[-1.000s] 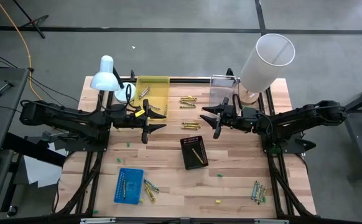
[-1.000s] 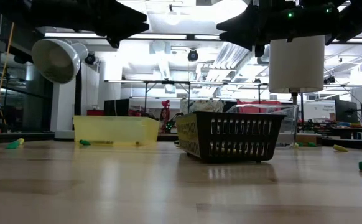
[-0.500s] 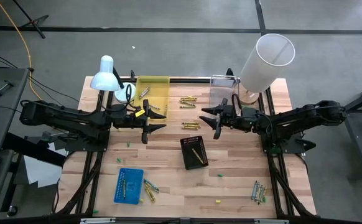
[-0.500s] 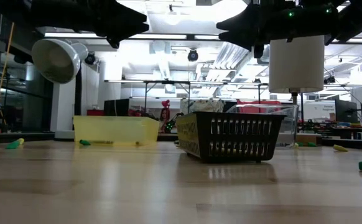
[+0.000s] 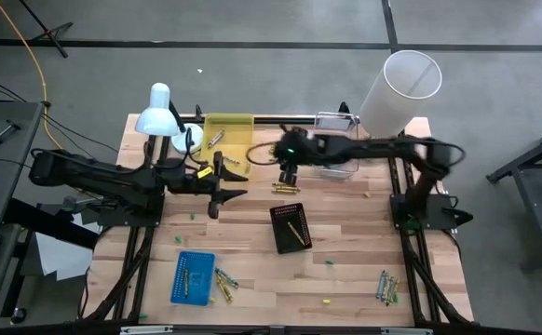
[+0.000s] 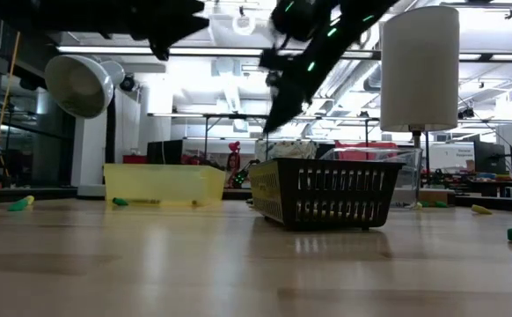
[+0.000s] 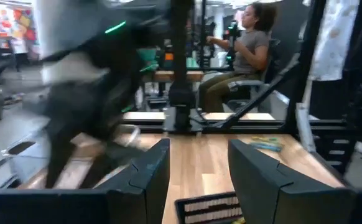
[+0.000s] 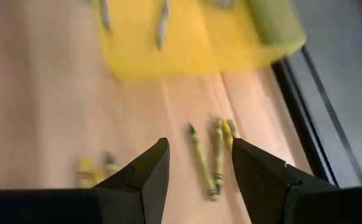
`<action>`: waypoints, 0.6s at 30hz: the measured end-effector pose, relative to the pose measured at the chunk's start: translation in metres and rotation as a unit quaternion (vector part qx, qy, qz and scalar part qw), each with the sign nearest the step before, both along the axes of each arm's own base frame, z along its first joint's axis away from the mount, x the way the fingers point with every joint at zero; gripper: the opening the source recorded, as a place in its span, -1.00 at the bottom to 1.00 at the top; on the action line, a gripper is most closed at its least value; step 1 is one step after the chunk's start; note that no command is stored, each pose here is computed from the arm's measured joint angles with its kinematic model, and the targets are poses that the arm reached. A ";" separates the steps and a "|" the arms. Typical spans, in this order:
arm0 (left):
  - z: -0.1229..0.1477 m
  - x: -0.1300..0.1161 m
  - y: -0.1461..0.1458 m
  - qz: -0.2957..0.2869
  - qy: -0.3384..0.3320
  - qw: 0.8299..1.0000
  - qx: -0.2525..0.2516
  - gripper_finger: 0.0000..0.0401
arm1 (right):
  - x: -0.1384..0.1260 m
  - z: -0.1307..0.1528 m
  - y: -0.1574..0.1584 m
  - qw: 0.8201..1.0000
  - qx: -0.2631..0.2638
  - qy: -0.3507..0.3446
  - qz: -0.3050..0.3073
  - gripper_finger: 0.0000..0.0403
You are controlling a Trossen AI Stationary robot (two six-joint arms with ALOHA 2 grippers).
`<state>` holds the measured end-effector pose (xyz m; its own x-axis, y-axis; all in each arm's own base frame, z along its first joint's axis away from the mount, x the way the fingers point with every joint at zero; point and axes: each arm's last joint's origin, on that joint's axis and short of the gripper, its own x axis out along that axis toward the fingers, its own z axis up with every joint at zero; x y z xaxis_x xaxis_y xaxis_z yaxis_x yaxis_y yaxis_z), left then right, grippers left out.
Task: Sort crayons
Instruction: Put the green crayon into the blue bin
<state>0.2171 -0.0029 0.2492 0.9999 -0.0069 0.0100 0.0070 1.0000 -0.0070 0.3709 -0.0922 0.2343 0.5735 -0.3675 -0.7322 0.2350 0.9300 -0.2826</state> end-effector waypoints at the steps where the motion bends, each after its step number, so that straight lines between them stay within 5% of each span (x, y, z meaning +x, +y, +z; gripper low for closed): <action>1: 0.002 -0.002 -0.002 -0.008 -0.001 1.000 0.000 -0.26 | 0.006 -0.006 -0.007 1.000 -0.002 0.030 0.003 -0.16; 7: 0.019 -0.028 -0.012 -0.041 -0.019 0.999 0.008 -0.27 | 0.021 -0.049 -0.038 0.987 0.007 0.156 0.023 -0.16; 13: 0.024 -0.042 -0.014 -0.026 -0.017 0.999 0.008 -0.27 | 0.024 -0.063 -0.049 0.984 0.070 0.139 0.083 -0.16; 18: 0.022 -0.040 -0.013 -0.002 -0.009 1.000 0.008 -0.27 | 0.027 -0.062 -0.053 0.987 0.071 0.114 0.087 -0.16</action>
